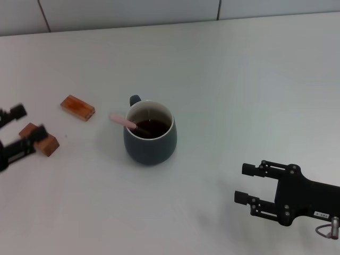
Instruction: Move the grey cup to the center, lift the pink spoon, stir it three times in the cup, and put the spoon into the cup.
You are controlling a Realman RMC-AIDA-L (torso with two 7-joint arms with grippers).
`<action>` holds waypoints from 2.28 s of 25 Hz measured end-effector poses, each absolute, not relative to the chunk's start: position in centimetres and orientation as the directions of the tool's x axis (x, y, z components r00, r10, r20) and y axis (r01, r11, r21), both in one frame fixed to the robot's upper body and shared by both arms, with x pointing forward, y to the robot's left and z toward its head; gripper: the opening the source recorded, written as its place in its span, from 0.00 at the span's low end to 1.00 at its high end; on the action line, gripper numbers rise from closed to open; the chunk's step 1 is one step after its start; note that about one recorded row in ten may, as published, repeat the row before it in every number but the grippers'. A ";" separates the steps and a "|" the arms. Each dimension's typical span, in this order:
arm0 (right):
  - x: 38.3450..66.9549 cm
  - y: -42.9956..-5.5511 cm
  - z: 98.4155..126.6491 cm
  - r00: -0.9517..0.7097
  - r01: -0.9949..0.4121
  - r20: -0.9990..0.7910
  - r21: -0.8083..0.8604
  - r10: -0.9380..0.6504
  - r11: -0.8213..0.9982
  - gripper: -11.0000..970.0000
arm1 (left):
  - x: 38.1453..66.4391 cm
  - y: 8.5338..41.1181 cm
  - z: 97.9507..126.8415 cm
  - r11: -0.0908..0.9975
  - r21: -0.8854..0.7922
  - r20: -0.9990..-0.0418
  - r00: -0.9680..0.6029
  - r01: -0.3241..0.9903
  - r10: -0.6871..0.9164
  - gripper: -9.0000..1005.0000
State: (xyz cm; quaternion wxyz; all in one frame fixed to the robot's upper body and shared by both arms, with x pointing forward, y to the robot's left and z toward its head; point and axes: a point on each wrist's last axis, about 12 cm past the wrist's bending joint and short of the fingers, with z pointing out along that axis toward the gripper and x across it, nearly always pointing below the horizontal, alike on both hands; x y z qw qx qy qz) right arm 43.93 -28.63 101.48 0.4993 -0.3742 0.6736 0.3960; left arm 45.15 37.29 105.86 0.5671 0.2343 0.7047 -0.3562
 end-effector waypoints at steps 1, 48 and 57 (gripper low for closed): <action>44.0 -28.6 101.5 -0.221 -0.900 -0.969 0.159 -0.109 0.405 0.68 | 44.4 37.5 105.4 0.639 -0.233 -0.965 -0.257 0.733 -0.056 0.73; 43.0 -29.0 100.5 -0.276 -0.885 -0.950 0.193 -0.144 0.423 0.68 | 40.1 36.1 101.6 0.656 -0.147 -0.965 -0.253 0.740 0.069 0.83; 43.2 -28.7 100.5 -0.273 -0.888 -0.951 0.192 -0.144 0.417 0.68 | 40.6 35.8 101.7 0.647 -0.149 -0.967 -0.248 0.748 0.063 0.83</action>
